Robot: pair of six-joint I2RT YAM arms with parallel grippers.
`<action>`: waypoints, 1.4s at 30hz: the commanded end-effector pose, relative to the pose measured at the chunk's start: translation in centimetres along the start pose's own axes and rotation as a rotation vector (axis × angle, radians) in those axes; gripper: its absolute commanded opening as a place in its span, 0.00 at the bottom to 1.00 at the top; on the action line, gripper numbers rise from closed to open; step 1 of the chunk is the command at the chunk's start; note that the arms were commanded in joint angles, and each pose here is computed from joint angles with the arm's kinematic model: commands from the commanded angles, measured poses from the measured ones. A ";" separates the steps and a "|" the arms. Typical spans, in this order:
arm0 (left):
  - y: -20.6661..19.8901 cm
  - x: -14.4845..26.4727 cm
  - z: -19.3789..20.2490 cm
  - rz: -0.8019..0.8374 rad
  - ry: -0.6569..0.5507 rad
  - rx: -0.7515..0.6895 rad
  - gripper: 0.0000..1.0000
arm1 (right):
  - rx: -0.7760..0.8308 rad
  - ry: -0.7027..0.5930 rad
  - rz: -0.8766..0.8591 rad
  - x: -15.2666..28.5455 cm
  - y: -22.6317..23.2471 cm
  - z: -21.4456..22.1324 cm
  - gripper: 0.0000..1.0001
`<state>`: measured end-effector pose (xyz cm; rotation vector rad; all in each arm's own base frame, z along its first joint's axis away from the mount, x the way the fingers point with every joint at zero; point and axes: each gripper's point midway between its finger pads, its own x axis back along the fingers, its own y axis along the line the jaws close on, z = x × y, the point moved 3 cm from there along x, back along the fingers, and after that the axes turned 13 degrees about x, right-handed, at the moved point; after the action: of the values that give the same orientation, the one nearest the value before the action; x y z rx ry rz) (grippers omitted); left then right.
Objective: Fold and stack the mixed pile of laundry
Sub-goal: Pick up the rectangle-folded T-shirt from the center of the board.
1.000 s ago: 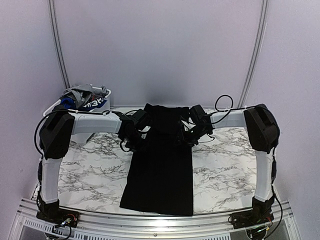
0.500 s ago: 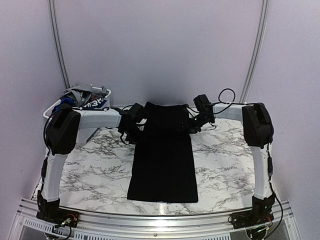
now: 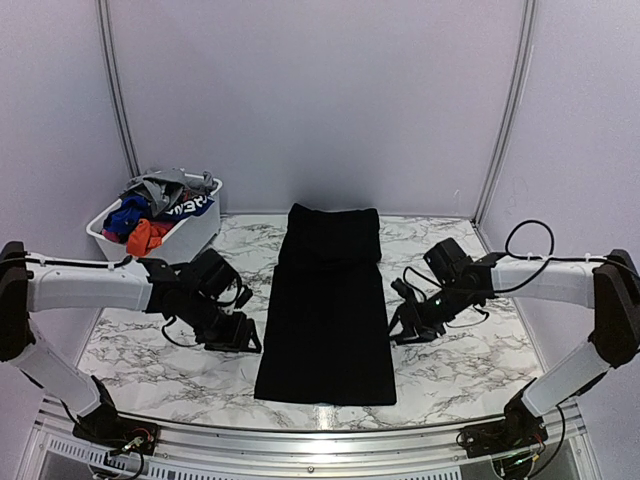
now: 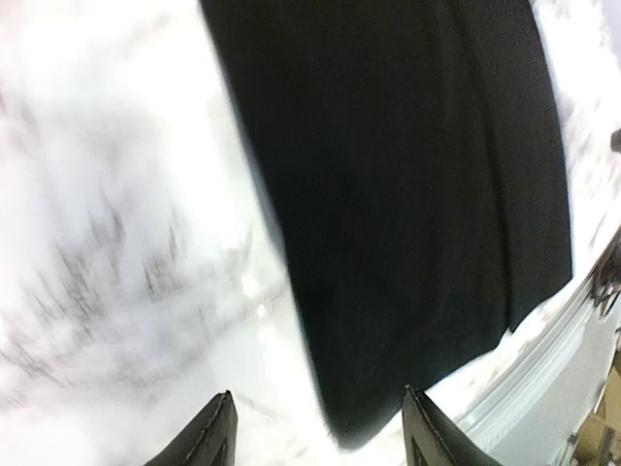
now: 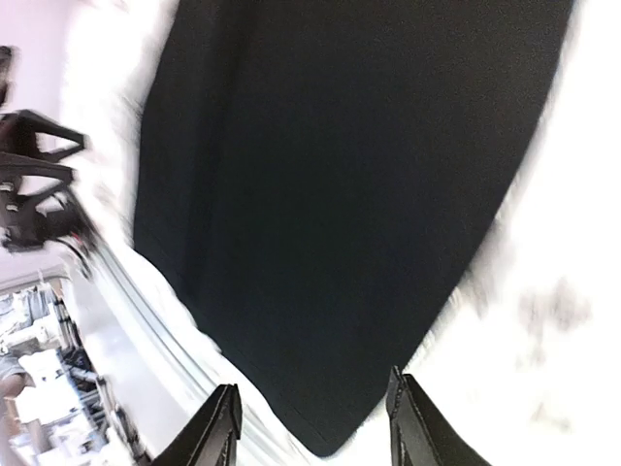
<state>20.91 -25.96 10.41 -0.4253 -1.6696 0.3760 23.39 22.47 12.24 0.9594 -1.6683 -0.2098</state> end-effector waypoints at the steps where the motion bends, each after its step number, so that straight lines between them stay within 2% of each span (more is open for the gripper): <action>1: 1.0 -1.2 3.4 -0.016 0.029 0.124 0.61 | -0.027 0.074 0.007 -0.1 -0.6 3.4 0.48; 5: 2.4 -1.1 3.6 -0.038 -0.051 0.213 0.61 | -0.046 0.114 0.045 -0.9 -1.9 4.8 0.49; 11: 2.1 -1.2 3.9 -0.026 -0.068 0.218 0.60 | -0.068 0.140 0.051 -0.9 -2.2 6.5 0.50; 20: 1.1 -2.0 6.0 0.022 -0.104 0.207 0.53 | -0.153 -0.026 0.015 -0.6 -1.7 8.7 0.51; 26: 2.4 -3.3 8.1 0.048 -0.069 0.230 0.53 | -0.148 -0.041 0.029 -1.8 -1.4 8.9 0.51; 33: 2.2 -4.2 8.6 0.078 -0.066 0.237 0.51 | -0.151 0.013 0.088 -3.3 -1.3 11.0 0.48; 37: 1.1 -5.1 9.5 0.086 -0.045 0.217 0.49 | -0.178 0.021 0.088 -3.8 -1.9 12.2 0.46; 42: 1.6 -6.0 10.9 0.050 -0.023 0.254 0.43 | -0.163 0.053 0.070 -5.2 -1.4 12.5 0.44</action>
<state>12.07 -28.50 5.09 -0.3783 -1.6344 0.6583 14.15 21.22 5.47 0.8513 -1.6450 -0.3064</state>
